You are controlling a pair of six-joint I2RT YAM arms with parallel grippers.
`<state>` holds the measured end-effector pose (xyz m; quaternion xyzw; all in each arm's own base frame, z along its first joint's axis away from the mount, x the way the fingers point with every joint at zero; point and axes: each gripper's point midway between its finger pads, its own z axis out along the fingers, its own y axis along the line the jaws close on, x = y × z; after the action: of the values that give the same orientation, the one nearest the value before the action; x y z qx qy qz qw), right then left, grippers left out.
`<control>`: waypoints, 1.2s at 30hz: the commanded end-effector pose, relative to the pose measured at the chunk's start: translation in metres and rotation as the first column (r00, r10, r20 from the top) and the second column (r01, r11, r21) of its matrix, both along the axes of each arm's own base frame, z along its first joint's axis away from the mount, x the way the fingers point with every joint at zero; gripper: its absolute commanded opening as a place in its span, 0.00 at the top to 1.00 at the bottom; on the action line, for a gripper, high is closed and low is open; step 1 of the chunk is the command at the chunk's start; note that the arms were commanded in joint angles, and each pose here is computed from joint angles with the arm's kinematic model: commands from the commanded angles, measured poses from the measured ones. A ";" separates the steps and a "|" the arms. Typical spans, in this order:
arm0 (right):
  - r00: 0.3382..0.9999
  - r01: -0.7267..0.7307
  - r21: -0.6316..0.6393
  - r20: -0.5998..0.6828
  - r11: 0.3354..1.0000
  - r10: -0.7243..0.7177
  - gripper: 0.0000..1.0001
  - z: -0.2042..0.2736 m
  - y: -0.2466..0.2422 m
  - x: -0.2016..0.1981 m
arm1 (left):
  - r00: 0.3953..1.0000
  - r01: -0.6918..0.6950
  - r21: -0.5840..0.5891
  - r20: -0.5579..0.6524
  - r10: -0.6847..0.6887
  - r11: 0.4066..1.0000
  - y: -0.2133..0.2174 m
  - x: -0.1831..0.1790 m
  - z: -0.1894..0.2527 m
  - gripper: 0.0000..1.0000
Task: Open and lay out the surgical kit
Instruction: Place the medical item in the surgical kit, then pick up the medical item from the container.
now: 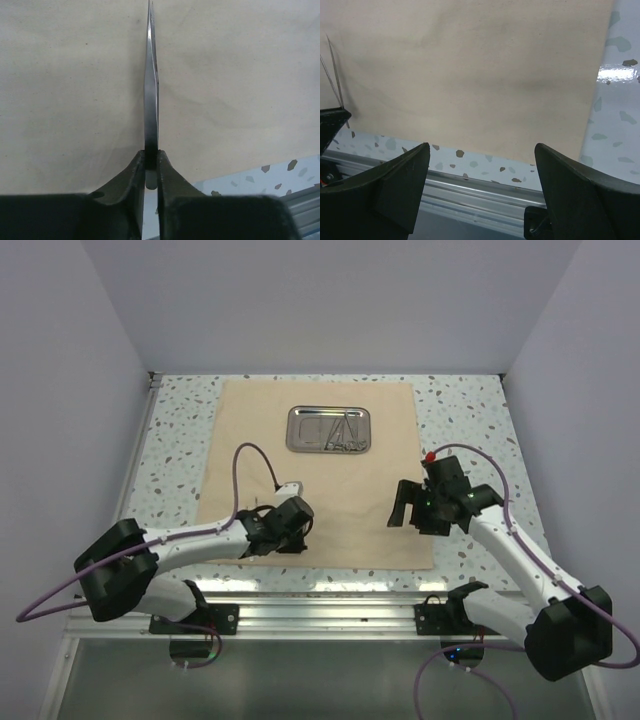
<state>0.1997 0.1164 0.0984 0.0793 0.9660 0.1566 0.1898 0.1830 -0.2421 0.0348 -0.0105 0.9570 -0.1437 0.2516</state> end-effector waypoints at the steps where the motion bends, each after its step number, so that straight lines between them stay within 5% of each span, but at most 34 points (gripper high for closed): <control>1: 1.000 -0.009 0.021 0.011 1.000 0.009 0.11 0.003 0.001 -0.004 | 0.998 -0.061 -0.033 0.021 0.062 0.998 -0.011 0.006 0.002 0.85; 2: 1.000 -0.006 0.021 0.010 1.000 0.006 0.11 0.003 0.001 -0.005 | 0.998 -0.062 -0.019 0.015 0.063 0.998 -0.009 0.005 0.001 0.73; 7: 1.000 0.014 0.019 0.021 1.000 -0.015 0.11 0.005 -0.002 -0.009 | 0.997 -0.061 0.008 0.051 0.060 0.998 -0.013 0.015 0.027 0.49; 11: 0.999 0.033 0.014 0.025 0.999 -0.033 0.11 0.007 -0.005 -0.008 | 0.988 -0.048 0.037 0.148 0.042 0.998 -0.021 0.040 0.068 0.39; 20: 0.996 0.067 0.021 0.060 0.998 -0.068 0.11 0.023 -0.005 -0.001 | 0.956 -0.051 0.110 0.294 0.017 0.993 -0.017 0.167 0.116 0.42; 27: 0.993 0.095 0.013 0.067 0.995 -0.095 0.11 0.029 -0.010 -0.004 | 0.953 -0.062 0.225 0.304 -0.009 0.972 -0.030 0.267 0.089 0.46; 36: 0.991 0.120 -0.029 0.057 0.992 -0.118 0.11 0.024 -0.018 -0.006 | 0.953 -0.090 0.269 0.303 0.004 0.959 -0.034 0.335 0.057 0.46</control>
<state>0.1896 0.1035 0.1147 0.1195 0.9587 0.1431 0.2150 0.4925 -0.2823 0.0670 0.0210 0.9300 -0.0081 0.3667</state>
